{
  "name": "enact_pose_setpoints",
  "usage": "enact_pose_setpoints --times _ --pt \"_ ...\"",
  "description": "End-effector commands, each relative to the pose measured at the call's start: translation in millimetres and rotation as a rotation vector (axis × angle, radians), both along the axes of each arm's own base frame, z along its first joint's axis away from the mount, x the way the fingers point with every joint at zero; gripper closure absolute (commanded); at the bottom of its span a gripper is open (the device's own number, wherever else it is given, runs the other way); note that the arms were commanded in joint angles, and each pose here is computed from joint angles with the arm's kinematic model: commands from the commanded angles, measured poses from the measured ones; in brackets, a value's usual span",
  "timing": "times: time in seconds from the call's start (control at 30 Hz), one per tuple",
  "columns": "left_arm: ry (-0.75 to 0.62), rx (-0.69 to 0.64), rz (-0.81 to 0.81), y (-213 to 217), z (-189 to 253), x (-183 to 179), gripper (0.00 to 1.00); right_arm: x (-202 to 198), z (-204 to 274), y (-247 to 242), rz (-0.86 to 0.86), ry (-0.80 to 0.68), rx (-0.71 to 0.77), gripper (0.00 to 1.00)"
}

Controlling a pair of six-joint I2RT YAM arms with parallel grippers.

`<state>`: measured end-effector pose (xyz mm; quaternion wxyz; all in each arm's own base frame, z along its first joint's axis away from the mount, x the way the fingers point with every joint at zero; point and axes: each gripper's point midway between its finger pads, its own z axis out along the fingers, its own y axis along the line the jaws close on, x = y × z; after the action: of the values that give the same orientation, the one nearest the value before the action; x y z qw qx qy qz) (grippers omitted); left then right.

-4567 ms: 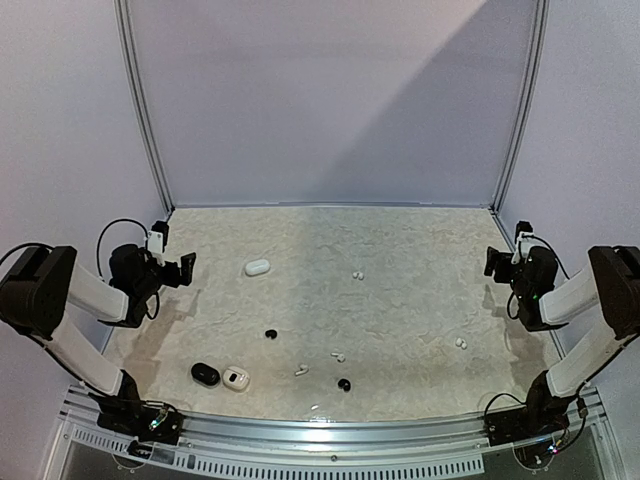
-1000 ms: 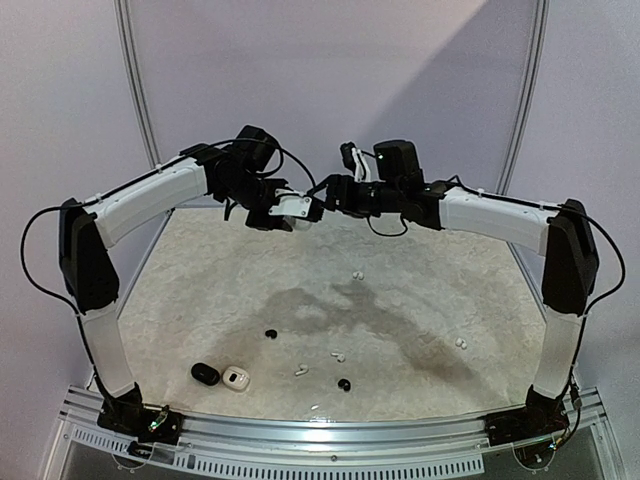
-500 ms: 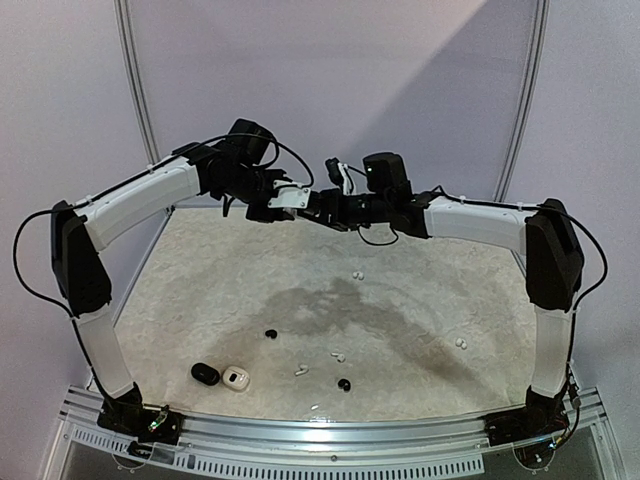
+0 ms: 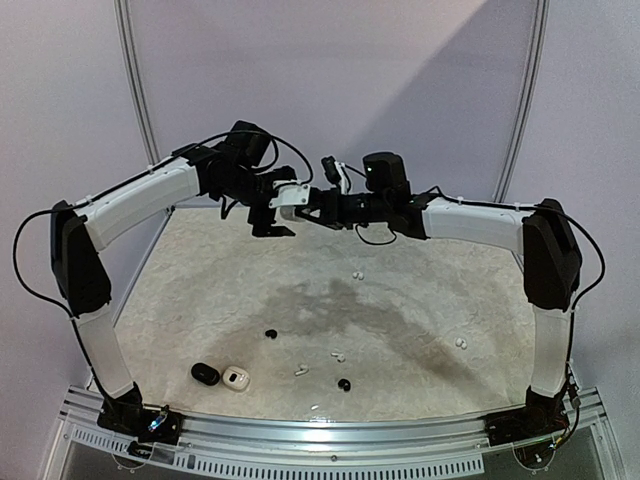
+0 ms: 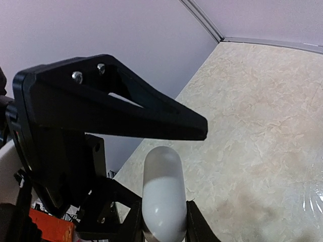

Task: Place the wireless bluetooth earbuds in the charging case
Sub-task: Pass from the left arm to the right, then pass from the right arm to the left

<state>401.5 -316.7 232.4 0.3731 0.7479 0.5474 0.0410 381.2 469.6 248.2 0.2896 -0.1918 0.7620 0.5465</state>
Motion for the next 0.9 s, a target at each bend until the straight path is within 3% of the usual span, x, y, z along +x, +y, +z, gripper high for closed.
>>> enact_pose_setpoints --times 0.0,0.1,0.2,0.3,0.4,0.53,0.87 --pt "0.261 -0.248 0.067 16 41 -25 0.01 -15 14 -3 0.06 -0.104 -0.014 1.0" --pt "0.621 -0.485 0.016 38 71 -65 0.01 -31 40 -16 0.089 -0.256 -0.002 1.0" --pt "0.813 -0.657 -0.044 52 93 -98 0.01 -54 65 -30 0.128 -0.41 0.039 1.0" --pt "0.8 -0.697 -0.05 54 97 -119 0.02 -71 82 -38 0.15 -0.57 0.043 1.0" --pt "0.712 -0.825 0.082 52 103 -110 0.09 -85 107 -41 0.161 -0.713 0.046 1.0" --pt "0.606 -0.93 0.049 50 124 -122 0.28 -99 130 -39 0.179 -0.814 0.07 1.0" --pt "0.675 -1.022 -0.173 18 143 -131 0.37 -123 150 -26 0.264 -0.955 0.119 1.0"
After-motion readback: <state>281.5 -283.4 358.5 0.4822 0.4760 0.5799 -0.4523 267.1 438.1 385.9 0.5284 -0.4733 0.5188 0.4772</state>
